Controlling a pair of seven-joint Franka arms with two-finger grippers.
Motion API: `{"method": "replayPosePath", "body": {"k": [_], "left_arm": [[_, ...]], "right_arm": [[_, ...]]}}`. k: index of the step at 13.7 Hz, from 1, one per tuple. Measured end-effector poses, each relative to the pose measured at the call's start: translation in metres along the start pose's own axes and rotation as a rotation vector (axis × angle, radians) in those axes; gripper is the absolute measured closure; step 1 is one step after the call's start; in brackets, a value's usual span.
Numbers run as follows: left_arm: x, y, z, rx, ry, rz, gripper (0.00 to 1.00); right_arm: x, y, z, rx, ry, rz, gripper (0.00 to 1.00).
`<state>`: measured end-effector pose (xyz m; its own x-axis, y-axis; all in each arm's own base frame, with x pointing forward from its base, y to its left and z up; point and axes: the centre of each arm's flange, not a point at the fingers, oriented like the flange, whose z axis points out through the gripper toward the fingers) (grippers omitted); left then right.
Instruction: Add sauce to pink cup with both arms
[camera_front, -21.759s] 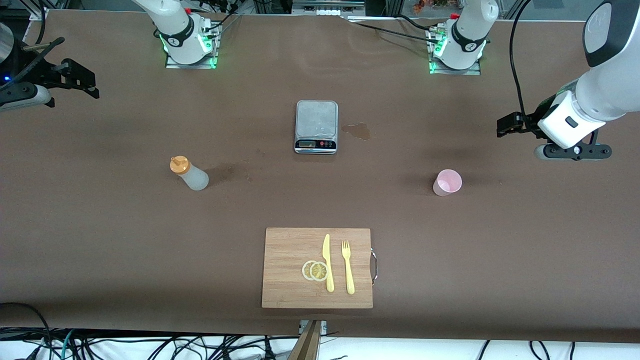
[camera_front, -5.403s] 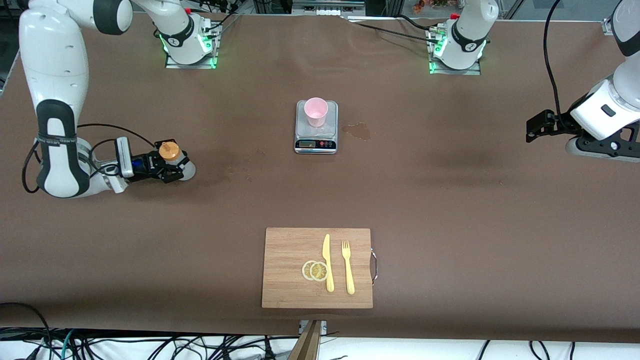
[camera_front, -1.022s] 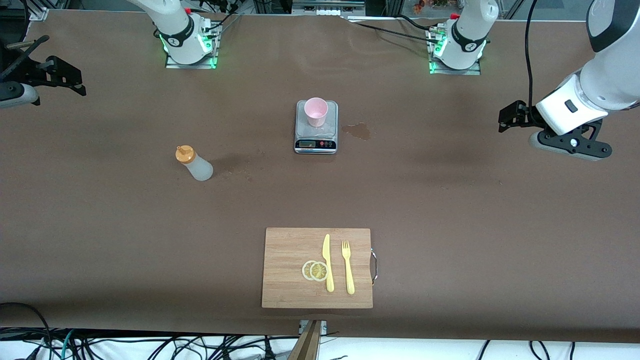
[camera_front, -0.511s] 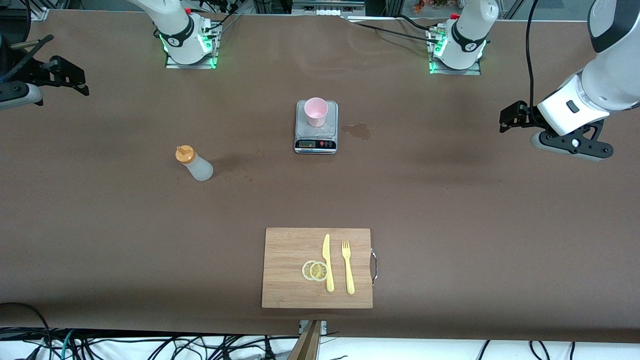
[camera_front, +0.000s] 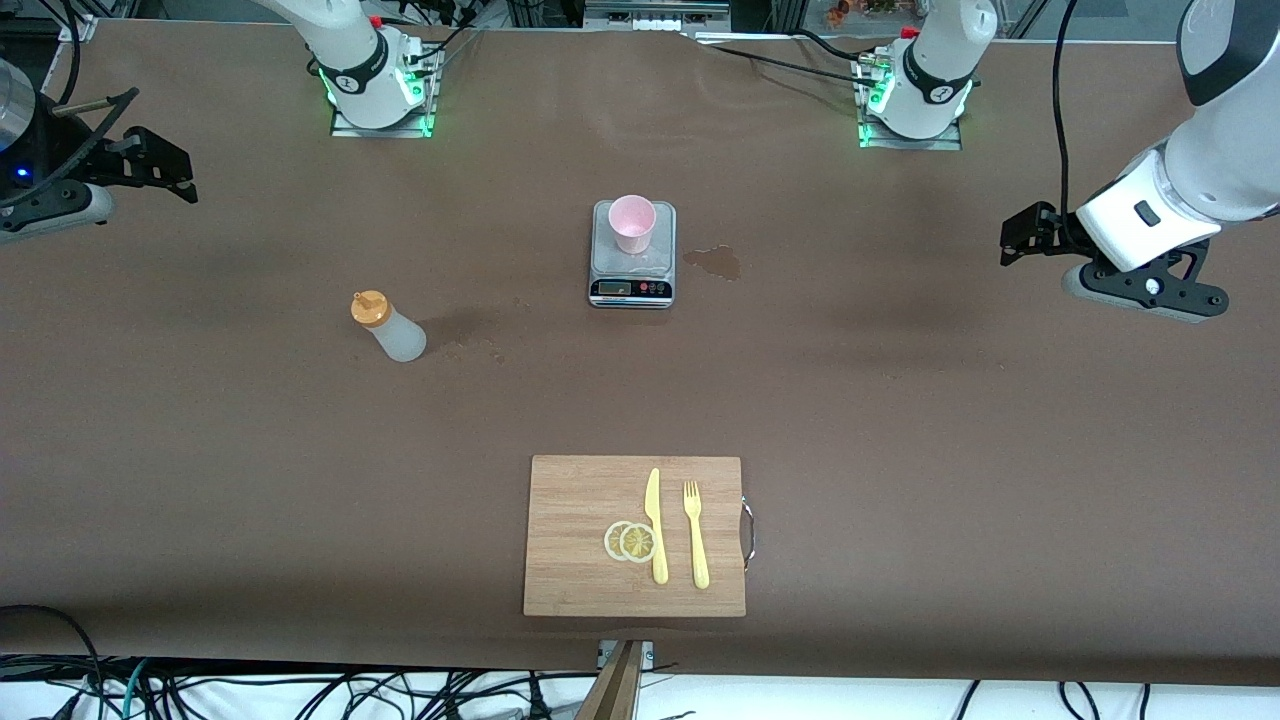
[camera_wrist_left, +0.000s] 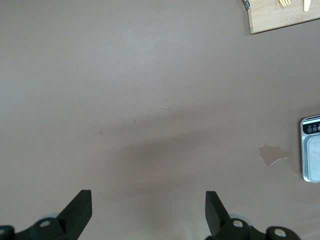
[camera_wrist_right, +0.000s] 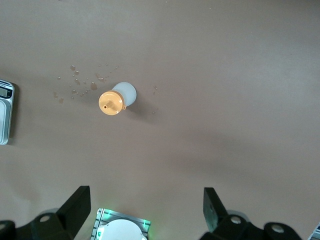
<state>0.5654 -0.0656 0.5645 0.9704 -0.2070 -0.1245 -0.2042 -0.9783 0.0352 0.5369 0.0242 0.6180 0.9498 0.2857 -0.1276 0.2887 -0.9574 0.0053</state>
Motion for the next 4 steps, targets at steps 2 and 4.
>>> {"method": "replayPosePath", "body": {"k": [2,4], "left_arm": [[-0.0003,-0.0032,-0.0001,-0.001,0.0,-0.006,0.0],[-0.0008,-0.0089,-0.001,-0.002,0.002,-0.016,0.0]], "right_arm": [[0.0021,-0.0001,-0.0009,-0.004,0.013,-0.001,0.0],[0.0051,0.0007,-0.003,-0.01,0.038,0.0,0.0]]}}
